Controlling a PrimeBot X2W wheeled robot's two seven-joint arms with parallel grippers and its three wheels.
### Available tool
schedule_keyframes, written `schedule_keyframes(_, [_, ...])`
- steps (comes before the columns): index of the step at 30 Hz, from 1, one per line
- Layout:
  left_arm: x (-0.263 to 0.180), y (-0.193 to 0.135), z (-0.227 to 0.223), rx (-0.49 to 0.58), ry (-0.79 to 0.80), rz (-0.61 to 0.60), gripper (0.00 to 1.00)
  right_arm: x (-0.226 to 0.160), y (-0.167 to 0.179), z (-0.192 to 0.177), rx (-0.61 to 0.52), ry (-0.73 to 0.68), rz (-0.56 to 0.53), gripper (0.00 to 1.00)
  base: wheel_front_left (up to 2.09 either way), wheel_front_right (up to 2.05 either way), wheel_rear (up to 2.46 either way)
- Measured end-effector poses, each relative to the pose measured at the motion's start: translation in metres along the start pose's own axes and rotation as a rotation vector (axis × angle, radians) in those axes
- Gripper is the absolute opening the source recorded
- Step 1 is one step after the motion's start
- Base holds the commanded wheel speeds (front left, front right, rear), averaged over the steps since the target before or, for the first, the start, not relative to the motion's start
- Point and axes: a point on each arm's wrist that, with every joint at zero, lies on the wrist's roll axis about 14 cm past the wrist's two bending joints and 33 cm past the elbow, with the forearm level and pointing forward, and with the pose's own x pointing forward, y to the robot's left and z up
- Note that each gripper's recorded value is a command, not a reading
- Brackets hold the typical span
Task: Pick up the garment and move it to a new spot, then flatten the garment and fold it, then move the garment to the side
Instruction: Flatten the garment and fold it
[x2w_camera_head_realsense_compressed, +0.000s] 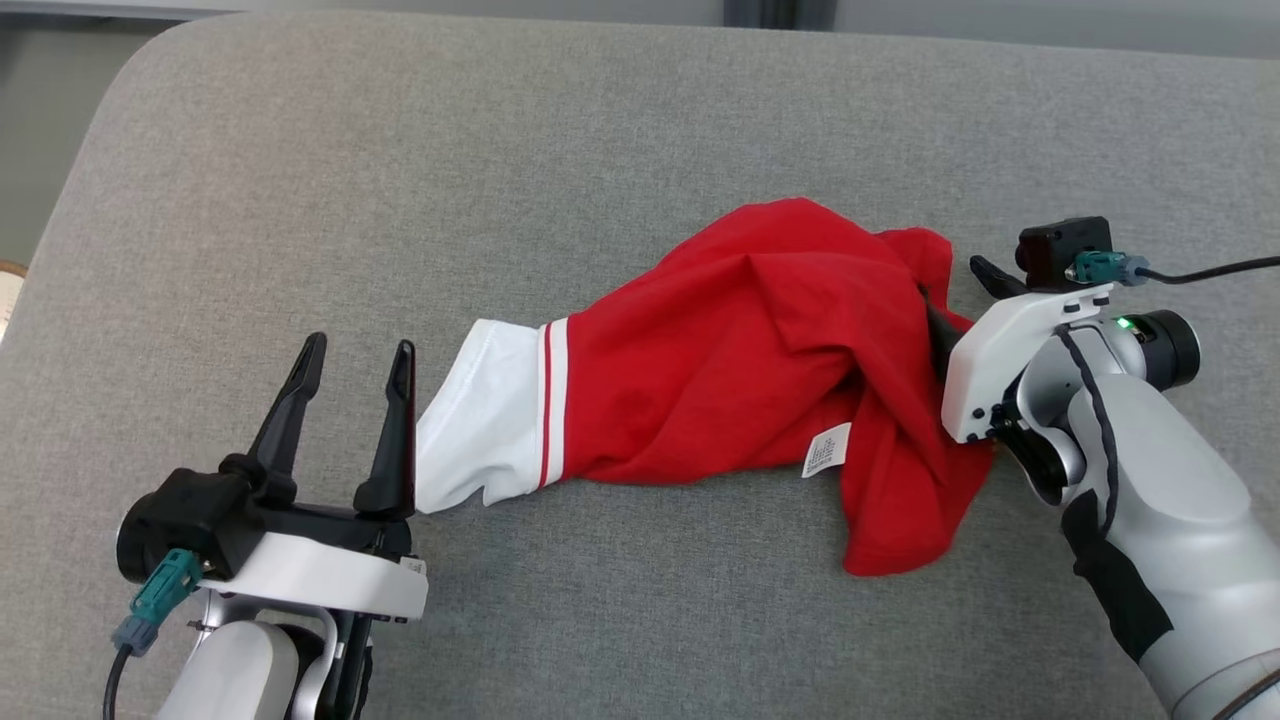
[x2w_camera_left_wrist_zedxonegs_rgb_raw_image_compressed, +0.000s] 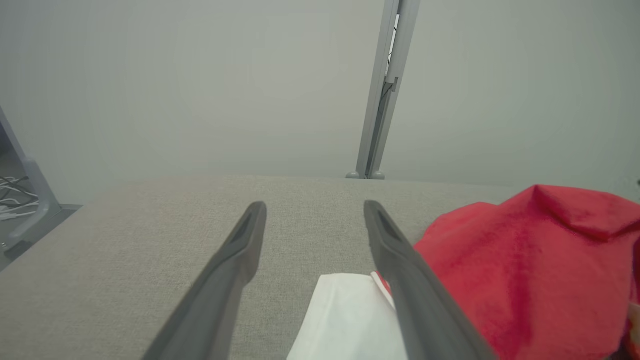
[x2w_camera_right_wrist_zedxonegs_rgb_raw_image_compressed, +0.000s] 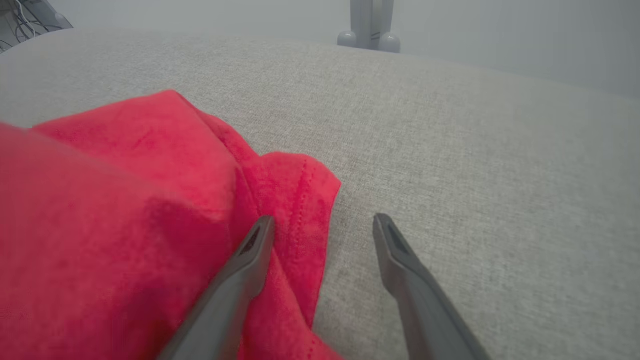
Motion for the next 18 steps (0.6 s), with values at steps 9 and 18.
schedule_keyframes(9, [0.003,0.009,-0.012,-0.004,0.022,0.024,1.0,0.019,0.0,0.012,0.024,-0.074,0.012,0.0,0.0,0.0,0.0])
schedule_keyframes(18, [0.008,0.0,-0.008,-0.016,0.001,-0.002,1.0,-0.001,-0.031,0.1,-0.059,-0.359,-0.046,0.0,0.0,0.0,0.0])
